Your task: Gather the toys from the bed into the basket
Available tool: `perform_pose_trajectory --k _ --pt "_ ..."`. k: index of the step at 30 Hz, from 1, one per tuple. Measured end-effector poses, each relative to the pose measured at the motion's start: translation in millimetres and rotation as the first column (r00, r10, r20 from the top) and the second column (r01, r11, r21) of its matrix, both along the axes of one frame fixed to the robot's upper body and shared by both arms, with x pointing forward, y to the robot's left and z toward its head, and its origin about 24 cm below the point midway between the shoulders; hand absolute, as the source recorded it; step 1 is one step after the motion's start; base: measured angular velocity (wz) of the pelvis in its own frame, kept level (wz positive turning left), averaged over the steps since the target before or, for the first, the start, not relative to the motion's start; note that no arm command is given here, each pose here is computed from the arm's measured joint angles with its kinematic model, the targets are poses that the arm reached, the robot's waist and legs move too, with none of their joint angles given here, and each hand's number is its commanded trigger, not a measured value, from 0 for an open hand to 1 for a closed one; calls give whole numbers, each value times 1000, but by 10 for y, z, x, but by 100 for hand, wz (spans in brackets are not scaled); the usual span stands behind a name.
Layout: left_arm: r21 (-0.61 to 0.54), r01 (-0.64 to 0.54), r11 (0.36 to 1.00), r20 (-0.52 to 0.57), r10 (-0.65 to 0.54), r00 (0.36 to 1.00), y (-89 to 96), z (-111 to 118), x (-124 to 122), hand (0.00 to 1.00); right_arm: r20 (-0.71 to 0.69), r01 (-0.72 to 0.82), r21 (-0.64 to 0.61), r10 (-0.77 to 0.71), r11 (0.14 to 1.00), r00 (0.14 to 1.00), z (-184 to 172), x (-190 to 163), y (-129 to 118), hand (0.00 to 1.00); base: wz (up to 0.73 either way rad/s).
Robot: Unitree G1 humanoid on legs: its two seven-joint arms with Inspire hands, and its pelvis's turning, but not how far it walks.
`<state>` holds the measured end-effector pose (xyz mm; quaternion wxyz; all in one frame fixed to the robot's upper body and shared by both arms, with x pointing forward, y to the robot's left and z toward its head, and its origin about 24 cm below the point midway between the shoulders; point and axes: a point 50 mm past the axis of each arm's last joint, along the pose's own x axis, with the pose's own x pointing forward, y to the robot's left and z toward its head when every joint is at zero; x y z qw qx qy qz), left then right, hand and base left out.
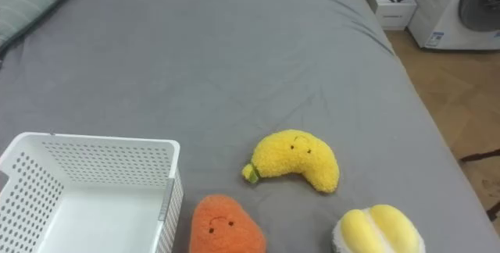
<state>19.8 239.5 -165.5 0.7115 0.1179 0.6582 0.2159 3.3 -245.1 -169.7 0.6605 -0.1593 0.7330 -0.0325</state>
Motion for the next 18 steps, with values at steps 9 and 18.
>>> perform_pose_trajectory --k 9,18 --pt "9 35 999 -12 -35 999 6 2 -8 0 21 -38 11 37 999 999 -1 86 11 0 -6" --pt "10 34 999 -12 -33 999 8 3 -9 0 51 -45 19 44 999 998 -1 161 22 0 0"
